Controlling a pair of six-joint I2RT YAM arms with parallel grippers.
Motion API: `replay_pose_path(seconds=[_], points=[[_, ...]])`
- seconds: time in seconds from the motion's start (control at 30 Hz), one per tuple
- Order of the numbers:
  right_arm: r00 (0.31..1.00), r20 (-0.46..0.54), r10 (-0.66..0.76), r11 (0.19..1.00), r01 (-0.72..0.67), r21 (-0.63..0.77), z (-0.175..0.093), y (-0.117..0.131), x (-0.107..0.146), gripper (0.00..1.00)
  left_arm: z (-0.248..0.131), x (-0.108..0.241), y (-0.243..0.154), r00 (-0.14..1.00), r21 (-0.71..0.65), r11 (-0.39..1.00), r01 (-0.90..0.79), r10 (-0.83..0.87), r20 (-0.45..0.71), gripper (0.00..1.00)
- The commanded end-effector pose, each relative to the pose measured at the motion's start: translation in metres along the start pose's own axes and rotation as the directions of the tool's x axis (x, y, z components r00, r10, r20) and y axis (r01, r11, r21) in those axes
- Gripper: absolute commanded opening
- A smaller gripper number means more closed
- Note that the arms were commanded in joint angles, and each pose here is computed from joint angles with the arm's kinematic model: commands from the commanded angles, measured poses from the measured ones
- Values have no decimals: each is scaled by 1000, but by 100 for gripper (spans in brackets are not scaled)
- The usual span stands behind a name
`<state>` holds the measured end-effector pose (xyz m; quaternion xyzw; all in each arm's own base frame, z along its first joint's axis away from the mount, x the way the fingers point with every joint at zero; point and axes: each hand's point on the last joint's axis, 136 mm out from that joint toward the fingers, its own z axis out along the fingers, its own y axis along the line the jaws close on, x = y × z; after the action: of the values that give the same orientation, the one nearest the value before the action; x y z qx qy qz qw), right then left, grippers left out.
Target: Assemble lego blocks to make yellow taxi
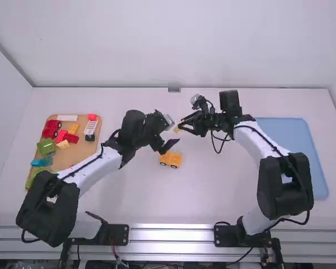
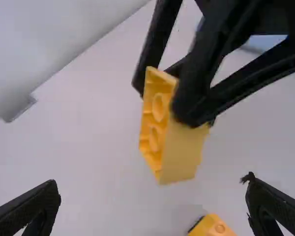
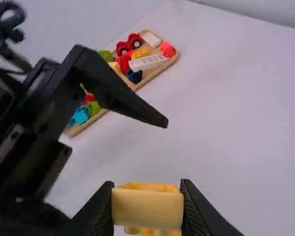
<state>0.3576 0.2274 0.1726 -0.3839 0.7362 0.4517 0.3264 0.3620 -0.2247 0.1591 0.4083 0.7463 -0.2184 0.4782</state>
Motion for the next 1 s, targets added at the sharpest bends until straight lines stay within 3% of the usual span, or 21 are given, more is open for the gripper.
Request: replay_pose_path(seconds=[0.0,0.2,0.5,0.7,0.97], points=[[943,25,-331,943,332,-28,-10,18,-35,22,-33,-46,-25,980,262,960,-96,45,193,99],[837,-96,-539,841,528,-117,-9,52,-36,22,-53,-45,-25,961,440,893,-94,-34,274,99],[781,-160,-604,797,585,-153,6,70,-36,20,-52,-38,-37,953,518,846,-129,-39,302,98],[779,-153,-608,793,587,-161,8,72,-37,20,-51,-37,-35,954,510,851,-128,-36,299,66],[782,-136,-608,792,586,-172,9,76,-38,19,-49,-38,-41,949,506,846,-171,4,316,58]])
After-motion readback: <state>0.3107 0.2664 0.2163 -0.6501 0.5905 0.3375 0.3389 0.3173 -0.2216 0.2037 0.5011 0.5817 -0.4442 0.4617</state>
